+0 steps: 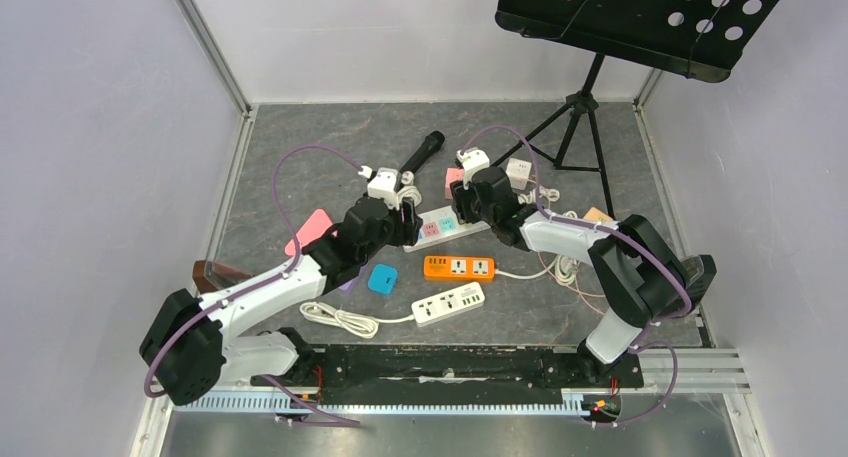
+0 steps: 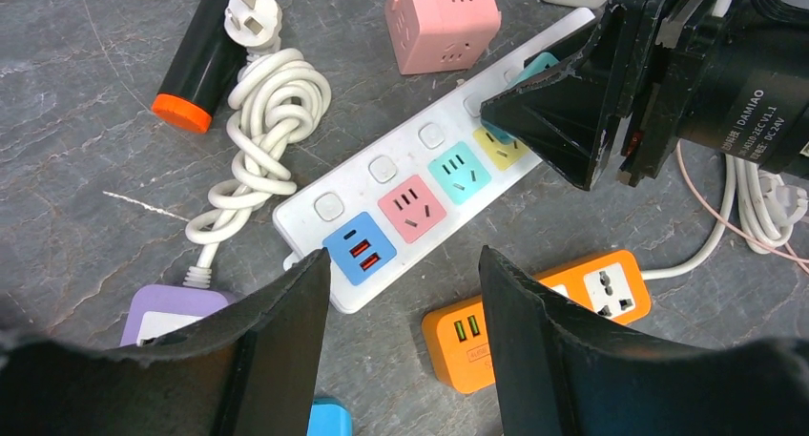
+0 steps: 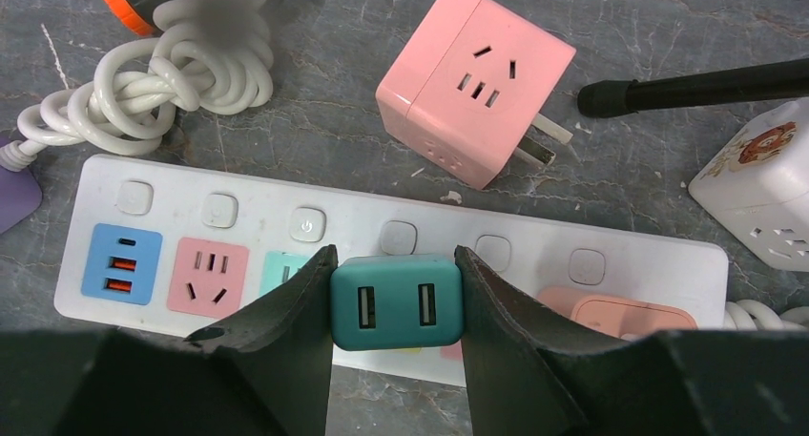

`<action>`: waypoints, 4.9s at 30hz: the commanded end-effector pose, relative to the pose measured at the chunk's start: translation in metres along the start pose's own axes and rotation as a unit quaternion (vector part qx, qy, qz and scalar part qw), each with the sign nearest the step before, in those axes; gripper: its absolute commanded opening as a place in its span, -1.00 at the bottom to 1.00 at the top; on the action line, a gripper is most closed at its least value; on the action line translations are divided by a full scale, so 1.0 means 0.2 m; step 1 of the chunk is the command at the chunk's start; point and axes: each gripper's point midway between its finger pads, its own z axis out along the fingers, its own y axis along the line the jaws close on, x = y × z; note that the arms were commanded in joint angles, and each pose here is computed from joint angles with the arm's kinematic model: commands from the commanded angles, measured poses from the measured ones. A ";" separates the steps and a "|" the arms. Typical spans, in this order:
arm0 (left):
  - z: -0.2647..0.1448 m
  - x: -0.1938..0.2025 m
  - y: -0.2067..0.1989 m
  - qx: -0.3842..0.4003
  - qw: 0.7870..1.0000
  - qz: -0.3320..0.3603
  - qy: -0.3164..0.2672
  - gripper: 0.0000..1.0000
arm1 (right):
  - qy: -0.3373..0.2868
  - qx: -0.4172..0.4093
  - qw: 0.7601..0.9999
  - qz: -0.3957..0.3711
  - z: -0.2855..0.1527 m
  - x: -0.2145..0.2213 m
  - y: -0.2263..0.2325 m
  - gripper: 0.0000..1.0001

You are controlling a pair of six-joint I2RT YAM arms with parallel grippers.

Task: Insert the plug
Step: Insert the plug into the socket.

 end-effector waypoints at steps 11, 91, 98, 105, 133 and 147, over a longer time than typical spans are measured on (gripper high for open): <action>-0.02 -0.06 0.01 0.001 0.999 -0.025 -0.024 0.30 | 0.053 0.017 0.998 -0.001 -0.06 0.14 0.01 -0.55; -0.43 -0.25 0.09 -0.008 0.995 -0.060 -0.075 0.37 | 0.155 0.039 0.985 -0.059 -0.12 1.02 -0.04 -0.63; -0.44 -0.25 0.10 -0.011 0.995 -0.061 -0.076 0.39 | 0.150 0.056 0.986 -0.046 -0.14 0.99 -0.04 -0.56; -0.45 -0.26 0.11 -0.020 0.995 -0.057 -0.075 0.47 | 0.086 0.078 0.992 -0.039 -0.13 0.41 0.00 0.61; -0.48 -0.21 0.18 -0.048 0.995 -0.056 -0.069 0.53 | 0.128 0.015 0.992 -0.016 -0.06 0.12 0.08 0.38; -0.47 -0.20 0.19 -0.051 0.995 -0.057 -0.066 0.53 | 0.115 0.012 0.993 -0.003 -0.08 0.05 0.07 0.22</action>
